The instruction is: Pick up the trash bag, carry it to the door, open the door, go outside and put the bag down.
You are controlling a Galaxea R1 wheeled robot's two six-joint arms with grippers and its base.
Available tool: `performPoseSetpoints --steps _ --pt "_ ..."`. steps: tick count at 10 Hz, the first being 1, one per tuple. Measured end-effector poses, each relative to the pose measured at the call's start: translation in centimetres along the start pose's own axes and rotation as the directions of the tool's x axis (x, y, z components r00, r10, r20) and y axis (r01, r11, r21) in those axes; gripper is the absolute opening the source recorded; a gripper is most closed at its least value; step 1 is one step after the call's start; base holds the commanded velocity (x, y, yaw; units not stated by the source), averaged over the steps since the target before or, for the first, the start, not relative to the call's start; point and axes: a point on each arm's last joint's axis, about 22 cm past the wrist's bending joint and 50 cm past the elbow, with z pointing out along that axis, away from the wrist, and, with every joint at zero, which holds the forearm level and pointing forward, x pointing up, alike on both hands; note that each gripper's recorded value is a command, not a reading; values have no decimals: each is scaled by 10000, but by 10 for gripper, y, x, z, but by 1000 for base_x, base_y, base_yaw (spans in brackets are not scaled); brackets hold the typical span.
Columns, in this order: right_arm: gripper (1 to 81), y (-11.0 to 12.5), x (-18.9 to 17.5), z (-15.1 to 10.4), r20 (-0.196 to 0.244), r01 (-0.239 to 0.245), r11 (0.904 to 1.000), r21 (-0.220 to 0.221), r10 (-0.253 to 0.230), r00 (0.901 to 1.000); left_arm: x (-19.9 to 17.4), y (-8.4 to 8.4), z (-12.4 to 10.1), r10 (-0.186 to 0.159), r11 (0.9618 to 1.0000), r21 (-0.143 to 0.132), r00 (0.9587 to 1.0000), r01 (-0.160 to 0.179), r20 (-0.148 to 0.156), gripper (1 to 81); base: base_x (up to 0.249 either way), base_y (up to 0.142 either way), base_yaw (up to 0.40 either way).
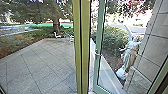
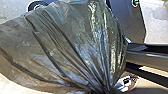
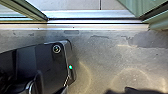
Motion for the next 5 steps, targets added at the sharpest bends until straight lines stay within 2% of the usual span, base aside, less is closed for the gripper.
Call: performPoseSetpoints --steps 2,4,5 --pt "811 -45 -82 47 639 -171 9939 1094 101 9979 0 0 0 3 10000 -4 10000 -3 -3 10 0 0 0" --pt "811 -78 -147 84 1067 -412 9843 1715 230 9940 3 0 0 22 10000 14 10000 -22 -50 10 0 0 0" --pt "811 -100 -168 103 1175 -357 9794 1986 124 9930 9 1 0 46 10000 12 9999 -46 -116 10 0 0 0"
